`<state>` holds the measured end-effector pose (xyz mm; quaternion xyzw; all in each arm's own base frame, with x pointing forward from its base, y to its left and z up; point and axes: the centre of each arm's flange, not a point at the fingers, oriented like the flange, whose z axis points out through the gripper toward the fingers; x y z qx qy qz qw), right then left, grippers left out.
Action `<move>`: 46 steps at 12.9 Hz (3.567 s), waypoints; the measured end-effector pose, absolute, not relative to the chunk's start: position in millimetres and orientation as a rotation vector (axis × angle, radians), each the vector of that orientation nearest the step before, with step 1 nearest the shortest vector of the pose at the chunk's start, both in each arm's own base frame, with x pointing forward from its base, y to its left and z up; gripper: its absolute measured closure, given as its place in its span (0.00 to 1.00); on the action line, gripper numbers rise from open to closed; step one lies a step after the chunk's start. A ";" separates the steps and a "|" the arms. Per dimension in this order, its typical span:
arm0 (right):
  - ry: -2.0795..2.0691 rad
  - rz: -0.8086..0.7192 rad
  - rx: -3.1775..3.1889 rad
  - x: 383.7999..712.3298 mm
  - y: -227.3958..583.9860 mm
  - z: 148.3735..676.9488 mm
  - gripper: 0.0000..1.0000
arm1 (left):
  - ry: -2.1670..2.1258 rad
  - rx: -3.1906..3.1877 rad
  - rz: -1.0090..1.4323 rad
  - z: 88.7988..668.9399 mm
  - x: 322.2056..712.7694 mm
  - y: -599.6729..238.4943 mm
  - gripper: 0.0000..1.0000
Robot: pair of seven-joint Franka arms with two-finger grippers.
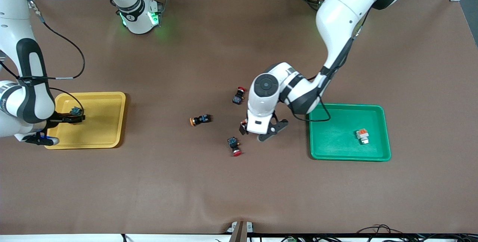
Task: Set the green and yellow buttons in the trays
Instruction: 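Release the yellow button in the yellow tray while the left gripper reaches green, then grasp the second green button with the left gripper while the right grasps yellow, then place the green button in the green tray while the right places yellow in yellow tray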
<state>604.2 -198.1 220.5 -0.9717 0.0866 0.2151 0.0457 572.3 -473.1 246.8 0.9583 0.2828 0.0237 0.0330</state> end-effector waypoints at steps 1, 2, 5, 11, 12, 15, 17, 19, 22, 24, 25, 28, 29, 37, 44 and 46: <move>0.322 0.721 -2.954 605.1 -179.2 228.7 0.17 | 0.861 2.958 0.063 240.2 568.4 -477.0 0.00; 0.385 0.783 -2.941 605.9 -157.5 238.8 0.16 | 0.855 2.966 0.052 233.3 566.0 -478.6 0.00; 0.563 0.889 -2.839 606.6 -91.0 260.6 0.07 | 0.833 2.991 0.020 212.5 558.8 -482.7 0.00; 0.817 0.964 -2.841 606.7 25.3 263.7 0.04 | 0.805 2.976 0.014 191.2 551.1 -493.0 0.00; 0.852 0.965 -2.831 606.2 39.7 266.5 0.04 | 0.805 2.971 0.017 189.3 552.0 -492.7 0.00; 0.999 0.938 -2.788 605.2 81.1 279.5 0.04 | 0.805 2.959 0.023 184.7 553.3 -492.4 0.00; 1.073 0.867 -2.796 607.7 108.3 281.8 0.04 | 0.810 2.959 0.026 182.5 554.9 -490.3 0.00; 1.134 0.778 -2.770 611.4 132.1 279.6 0.04 | 0.819 2.964 0.031 179.5 557.6 -486.3 0.00; 1.265 0.680 -2.662 614.2 172.8 274.9 0.04 | 0.825 2.970 0.026 172.9 558.0 -483.8 0.04; 1.323 0.638 -2.585 615.0 199.9 268.9 0.04 | 0.826 2.972 0.023 170.6 557.7 -483.5 0.11; 1.367 0.599 -2.566 614.5 215.7 262.9 0.04 | 0.826 2.970 0.024 171.1 558.2 -483.6 0.24; 1.441 0.521 -2.569 600.6 267.2 224.3 0.05 | 0.829 2.963 0.033 174.8 561.1 -483.7 0.34; 1.456 0.502 -2.572 596.5 278.0 210.2 0.06 | 0.832 2.959 0.038 175.7 563.1 -482.5 0.34; 1.431 0.473 -2.615 583.3 295.3 176.3 0.51 | 0.946 2.964 0.114 255.0 645.2 -379.0 0.34; 1.115 0.750 -2.742 602.0 179.4 246.6 0.67 | 1.146 3.037 -0.027 264.6 674.9 -226.7 0.34; 0.971 0.764 -2.855 604.5 123.5 262.3 0.67 | 1.174 2.993 -0.043 258.9 672.5 -197.3 0.34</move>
